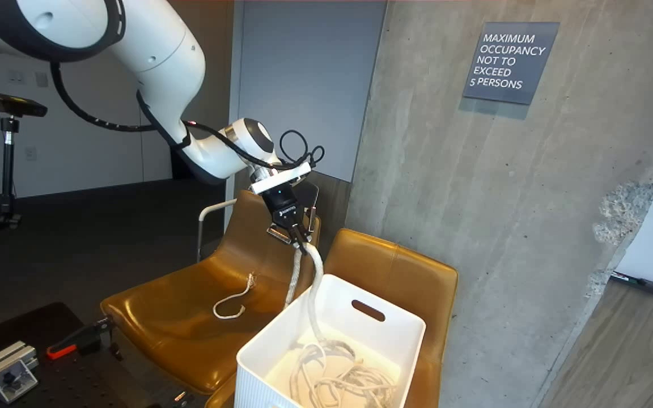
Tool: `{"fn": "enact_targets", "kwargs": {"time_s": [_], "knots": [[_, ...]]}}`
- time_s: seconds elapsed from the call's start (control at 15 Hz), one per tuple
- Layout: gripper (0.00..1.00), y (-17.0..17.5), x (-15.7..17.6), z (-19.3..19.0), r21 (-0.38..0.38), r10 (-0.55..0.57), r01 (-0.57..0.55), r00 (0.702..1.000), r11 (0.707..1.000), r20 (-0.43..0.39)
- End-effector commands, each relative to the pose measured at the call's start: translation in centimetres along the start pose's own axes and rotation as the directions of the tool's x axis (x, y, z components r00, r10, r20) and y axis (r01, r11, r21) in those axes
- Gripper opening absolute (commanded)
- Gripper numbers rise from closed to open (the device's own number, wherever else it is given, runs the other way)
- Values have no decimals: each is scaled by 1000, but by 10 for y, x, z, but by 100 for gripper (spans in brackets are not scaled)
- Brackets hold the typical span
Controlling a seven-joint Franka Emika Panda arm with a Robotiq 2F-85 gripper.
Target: Put the ropes in the basket
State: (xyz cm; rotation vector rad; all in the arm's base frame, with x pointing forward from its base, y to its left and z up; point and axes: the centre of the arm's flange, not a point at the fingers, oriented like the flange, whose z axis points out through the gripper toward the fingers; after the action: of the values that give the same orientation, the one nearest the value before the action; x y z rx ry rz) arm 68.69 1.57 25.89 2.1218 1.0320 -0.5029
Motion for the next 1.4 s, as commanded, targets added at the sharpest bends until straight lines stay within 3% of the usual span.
{"fn": "enact_targets", "kwargs": {"time_s": [0.0, 0.4, 0.73, 1.0, 1.33], "knots": [[3, 42, -84, -24, 90, 62, -59, 998, 994, -31], [3, 135, -189, 6, 245, 226, -209, 973, 947, -45], [3, 145, -214, 68, 385, 269, -236, 963, 892, -33], [3, 131, -210, 125, 566, 313, -207, 945, 798, -96], [3, 124, -222, 140, 700, 476, -250, 868, 669, -146]]}}
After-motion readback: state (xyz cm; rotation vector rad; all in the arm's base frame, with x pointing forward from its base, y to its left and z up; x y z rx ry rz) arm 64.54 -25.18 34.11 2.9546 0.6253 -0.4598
